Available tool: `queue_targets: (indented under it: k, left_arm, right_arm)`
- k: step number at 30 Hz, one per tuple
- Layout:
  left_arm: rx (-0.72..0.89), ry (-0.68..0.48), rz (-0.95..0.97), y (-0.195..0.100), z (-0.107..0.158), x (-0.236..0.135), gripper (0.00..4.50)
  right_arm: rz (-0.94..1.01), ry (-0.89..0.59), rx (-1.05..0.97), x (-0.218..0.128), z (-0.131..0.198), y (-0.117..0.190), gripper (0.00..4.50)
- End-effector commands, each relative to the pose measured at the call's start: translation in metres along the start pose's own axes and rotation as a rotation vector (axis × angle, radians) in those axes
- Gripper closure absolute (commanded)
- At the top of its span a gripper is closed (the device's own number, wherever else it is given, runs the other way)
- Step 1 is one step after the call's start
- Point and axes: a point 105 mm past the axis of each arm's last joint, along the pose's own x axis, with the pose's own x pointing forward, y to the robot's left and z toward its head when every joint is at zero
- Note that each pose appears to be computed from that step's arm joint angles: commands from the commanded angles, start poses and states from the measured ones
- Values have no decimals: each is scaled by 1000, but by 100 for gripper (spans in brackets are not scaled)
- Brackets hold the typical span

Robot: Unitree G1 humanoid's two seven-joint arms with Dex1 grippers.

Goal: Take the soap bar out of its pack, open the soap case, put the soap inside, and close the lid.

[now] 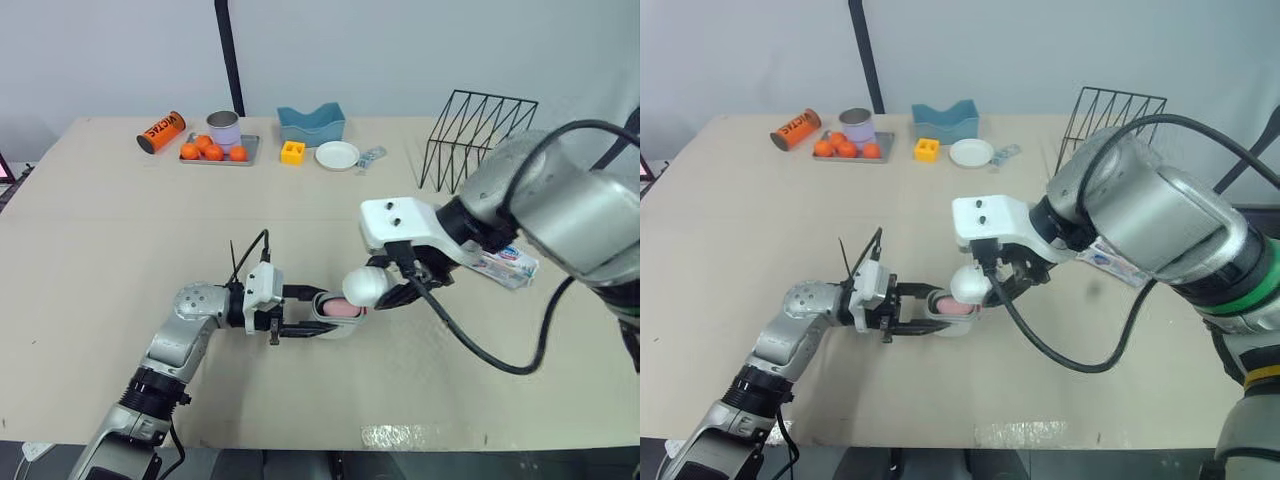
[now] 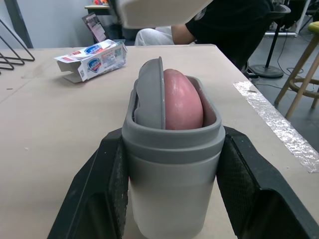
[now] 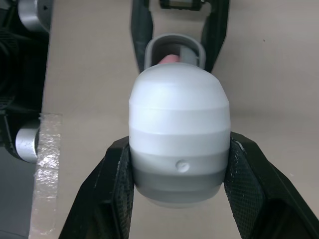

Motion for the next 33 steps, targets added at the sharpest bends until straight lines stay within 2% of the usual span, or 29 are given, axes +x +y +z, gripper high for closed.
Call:
queue_targets:
  k: [1, 12, 33]
  left_arm:
    - [44, -17, -7, 2, 7, 3, 259]
    - [72, 5, 42, 14, 3, 5, 259]
    - [113, -32, 63, 17, 1, 24, 259]
  right_arm:
    - [-48, 26, -6, -6, 5, -8, 254]
    - [9, 40, 13, 2, 16, -3, 254]
    - [-11, 97, 56, 19, 3, -12, 254]
